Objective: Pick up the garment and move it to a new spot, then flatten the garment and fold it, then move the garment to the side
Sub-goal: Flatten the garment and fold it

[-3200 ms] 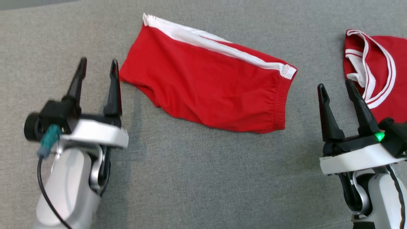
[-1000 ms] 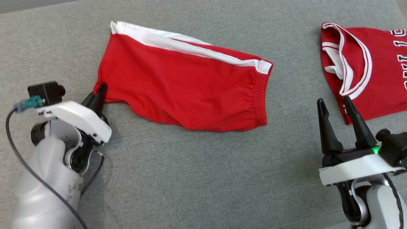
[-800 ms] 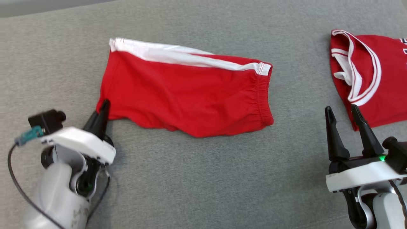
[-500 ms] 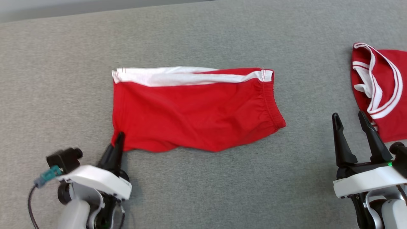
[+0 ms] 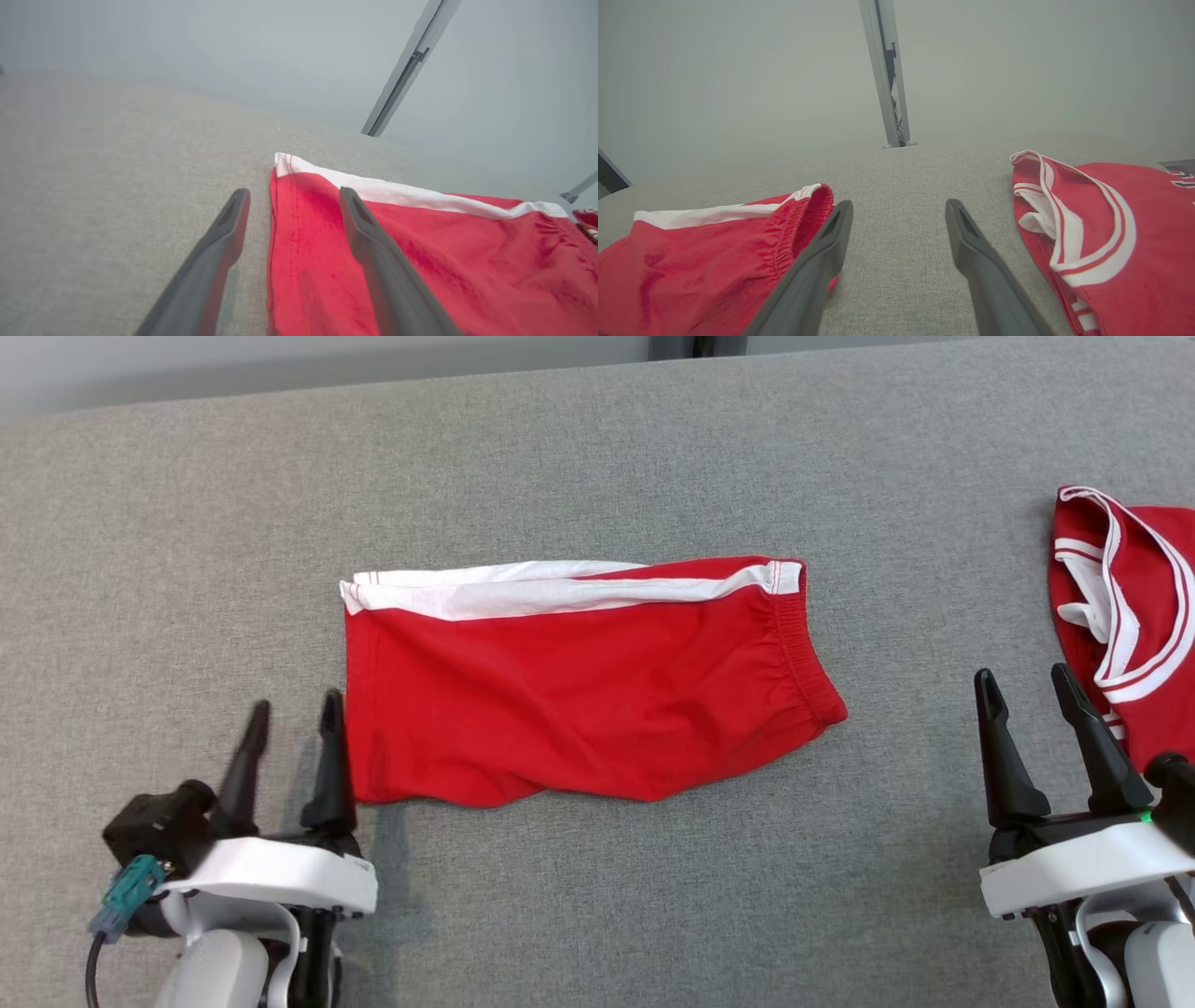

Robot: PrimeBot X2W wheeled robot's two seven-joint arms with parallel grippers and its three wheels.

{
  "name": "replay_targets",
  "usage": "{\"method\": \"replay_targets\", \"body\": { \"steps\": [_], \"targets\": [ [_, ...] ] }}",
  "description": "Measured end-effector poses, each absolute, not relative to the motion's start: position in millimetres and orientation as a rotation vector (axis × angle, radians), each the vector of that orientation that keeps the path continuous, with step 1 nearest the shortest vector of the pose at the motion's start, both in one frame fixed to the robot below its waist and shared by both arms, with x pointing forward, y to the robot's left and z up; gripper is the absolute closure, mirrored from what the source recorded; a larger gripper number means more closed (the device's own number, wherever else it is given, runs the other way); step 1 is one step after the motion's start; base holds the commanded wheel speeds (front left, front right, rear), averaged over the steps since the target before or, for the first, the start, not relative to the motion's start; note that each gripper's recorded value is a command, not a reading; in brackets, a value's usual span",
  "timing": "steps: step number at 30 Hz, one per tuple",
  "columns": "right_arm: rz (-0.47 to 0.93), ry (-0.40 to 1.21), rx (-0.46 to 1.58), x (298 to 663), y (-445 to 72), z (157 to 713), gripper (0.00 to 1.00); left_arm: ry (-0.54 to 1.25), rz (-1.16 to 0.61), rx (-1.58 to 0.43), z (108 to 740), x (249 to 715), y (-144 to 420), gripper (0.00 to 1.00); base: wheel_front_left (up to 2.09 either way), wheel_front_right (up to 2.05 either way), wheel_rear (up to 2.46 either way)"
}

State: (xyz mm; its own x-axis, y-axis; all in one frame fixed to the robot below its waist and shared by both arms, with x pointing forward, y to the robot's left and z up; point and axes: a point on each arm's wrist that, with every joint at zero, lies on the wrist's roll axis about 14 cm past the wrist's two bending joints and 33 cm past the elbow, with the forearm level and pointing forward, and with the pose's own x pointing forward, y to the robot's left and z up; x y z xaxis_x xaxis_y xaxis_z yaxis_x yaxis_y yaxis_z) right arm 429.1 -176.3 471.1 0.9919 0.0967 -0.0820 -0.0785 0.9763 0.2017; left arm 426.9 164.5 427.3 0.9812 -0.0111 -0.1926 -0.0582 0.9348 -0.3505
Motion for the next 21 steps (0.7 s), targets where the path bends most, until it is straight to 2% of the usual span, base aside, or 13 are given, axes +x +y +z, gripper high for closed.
{"method": "replay_targets", "body": {
  "steps": [8,21],
  "targets": [
    [0.111,0.081,0.156,433.8,-175.4,481.4,0.0,-0.011,0.046,-0.152,485.1,434.2,180.2,0.0,0.0,0.0,0.0],
    [0.124,0.108,0.141,435.6,-173.6,476.3,0.0,0.003,0.05,-0.132,490.4,425.2,178.3,0.0,0.0,0.0,0.0]
  ]
}}
